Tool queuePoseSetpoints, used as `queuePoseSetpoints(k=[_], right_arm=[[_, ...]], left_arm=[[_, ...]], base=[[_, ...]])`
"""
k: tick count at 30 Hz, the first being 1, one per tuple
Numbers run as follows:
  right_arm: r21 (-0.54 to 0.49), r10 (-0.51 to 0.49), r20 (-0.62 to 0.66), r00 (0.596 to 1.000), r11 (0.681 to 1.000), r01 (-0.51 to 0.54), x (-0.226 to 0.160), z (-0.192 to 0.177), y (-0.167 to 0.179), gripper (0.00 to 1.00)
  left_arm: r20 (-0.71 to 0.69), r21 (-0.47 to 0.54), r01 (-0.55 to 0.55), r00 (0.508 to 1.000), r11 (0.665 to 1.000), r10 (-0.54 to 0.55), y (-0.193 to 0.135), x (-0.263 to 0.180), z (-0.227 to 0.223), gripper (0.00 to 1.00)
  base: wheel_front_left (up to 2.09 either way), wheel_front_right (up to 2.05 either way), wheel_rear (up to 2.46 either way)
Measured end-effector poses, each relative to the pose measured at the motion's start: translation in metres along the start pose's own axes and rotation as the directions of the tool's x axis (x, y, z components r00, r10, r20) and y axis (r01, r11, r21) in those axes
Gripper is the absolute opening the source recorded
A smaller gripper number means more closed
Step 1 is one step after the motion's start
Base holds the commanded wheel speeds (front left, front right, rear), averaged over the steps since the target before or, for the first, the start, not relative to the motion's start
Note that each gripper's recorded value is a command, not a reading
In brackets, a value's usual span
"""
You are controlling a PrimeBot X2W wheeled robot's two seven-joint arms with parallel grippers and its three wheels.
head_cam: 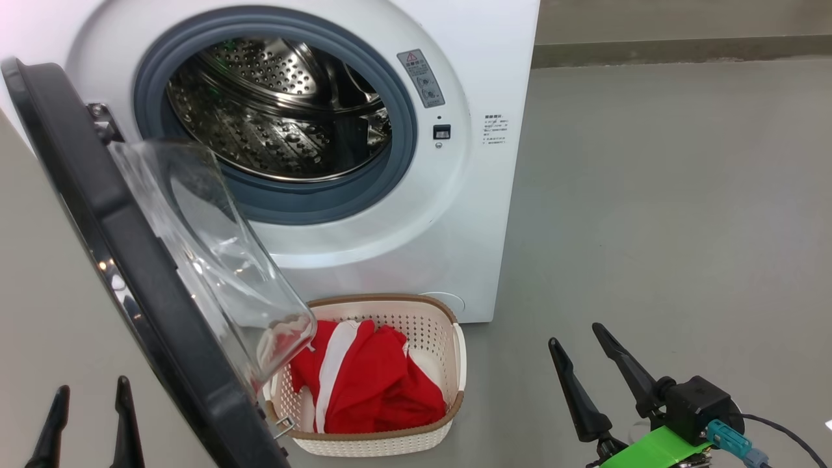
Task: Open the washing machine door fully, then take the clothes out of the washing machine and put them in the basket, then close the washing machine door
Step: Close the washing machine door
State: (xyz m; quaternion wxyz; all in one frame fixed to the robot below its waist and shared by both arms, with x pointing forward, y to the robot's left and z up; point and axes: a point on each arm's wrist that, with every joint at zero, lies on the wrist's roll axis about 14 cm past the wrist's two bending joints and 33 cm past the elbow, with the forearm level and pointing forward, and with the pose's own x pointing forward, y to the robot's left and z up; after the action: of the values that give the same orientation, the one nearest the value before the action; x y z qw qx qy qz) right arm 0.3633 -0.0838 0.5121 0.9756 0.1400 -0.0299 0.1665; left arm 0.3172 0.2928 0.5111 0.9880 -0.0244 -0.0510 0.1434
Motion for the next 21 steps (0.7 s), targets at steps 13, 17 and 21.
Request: queuePoseSetpoints(k=[13,17,21], right_arm=[[-0.004,0.012,0.009,1.000,1.000,-0.012,0.001,0.003,0.004,1.00],[-0.004,0.017,0.010,1.000,1.000,-0.017,0.001,0.004,0.006,1.00],[-0.003,0.018,0.011,1.000,1.000,-0.018,0.001,0.004,0.006,1.00]], left_arm=[[-0.042,-0.211,-0.080,0.996,0.974,0.073,0.011,-0.001,-0.012,0.00],[0.000,-0.466,-0.086,0.995,0.881,0.097,0.014,0.018,0.016,0.00],[0.028,-0.764,-0.029,0.997,0.644,0.079,0.012,0.033,0.044,0.00]], base=[[0.00,0.00,0.00],[0.00,0.00,0.00],[0.00,0.00,0.00]])
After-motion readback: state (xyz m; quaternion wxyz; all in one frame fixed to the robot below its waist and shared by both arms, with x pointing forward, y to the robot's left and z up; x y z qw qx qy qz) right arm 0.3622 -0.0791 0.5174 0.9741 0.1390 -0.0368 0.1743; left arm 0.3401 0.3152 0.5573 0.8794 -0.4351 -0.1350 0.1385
